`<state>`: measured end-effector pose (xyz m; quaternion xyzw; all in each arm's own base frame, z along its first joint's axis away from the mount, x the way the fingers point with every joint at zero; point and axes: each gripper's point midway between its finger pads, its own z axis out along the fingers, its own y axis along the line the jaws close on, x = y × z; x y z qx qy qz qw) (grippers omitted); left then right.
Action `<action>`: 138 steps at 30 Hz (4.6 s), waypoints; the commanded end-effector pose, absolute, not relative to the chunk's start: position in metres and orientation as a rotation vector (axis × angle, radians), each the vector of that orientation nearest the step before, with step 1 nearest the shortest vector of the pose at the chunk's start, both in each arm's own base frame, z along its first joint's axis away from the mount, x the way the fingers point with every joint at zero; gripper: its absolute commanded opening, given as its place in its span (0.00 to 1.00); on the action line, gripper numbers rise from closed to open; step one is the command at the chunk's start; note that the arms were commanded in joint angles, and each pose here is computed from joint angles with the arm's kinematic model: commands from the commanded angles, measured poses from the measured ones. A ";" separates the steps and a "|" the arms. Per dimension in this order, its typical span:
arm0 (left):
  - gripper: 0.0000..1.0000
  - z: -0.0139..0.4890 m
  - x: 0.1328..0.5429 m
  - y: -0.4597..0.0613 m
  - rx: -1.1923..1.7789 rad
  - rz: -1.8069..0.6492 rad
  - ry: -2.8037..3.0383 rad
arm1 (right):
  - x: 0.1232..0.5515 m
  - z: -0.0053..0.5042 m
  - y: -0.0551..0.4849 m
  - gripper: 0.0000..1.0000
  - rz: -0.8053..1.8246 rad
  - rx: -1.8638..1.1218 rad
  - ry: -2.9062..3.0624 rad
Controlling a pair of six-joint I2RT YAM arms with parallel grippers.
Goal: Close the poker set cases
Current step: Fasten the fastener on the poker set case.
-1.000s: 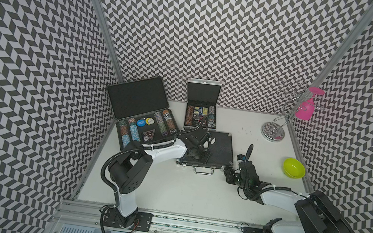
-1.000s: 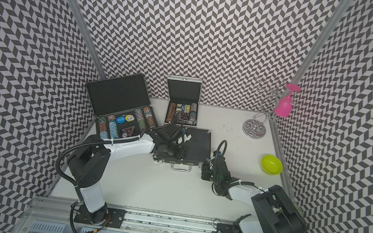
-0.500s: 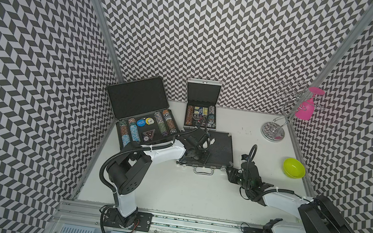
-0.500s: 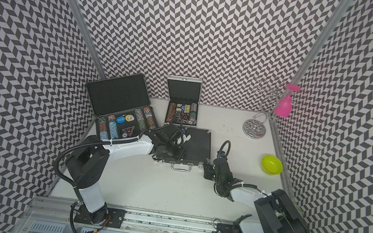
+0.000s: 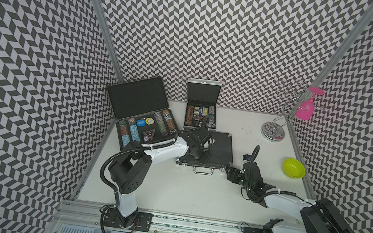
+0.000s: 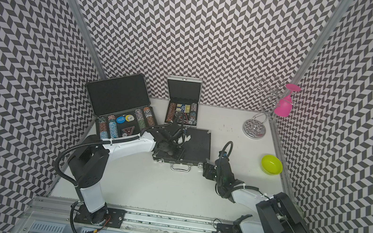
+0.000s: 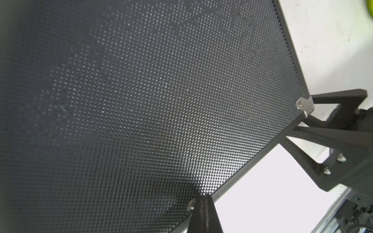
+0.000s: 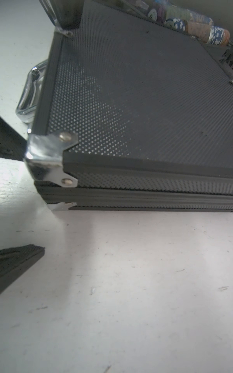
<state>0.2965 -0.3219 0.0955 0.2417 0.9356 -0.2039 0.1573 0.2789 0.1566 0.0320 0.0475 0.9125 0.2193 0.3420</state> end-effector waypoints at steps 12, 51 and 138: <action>0.00 0.084 0.330 -0.339 0.642 -0.475 2.702 | 0.257 0.019 0.159 0.65 0.618 0.113 2.423; 0.00 0.056 0.289 -0.310 0.734 -0.499 2.807 | 0.274 -0.001 0.152 0.37 0.487 0.191 2.487; 0.00 0.054 0.278 -0.308 0.729 -0.560 2.819 | 0.301 0.039 0.179 0.08 1.023 0.822 2.127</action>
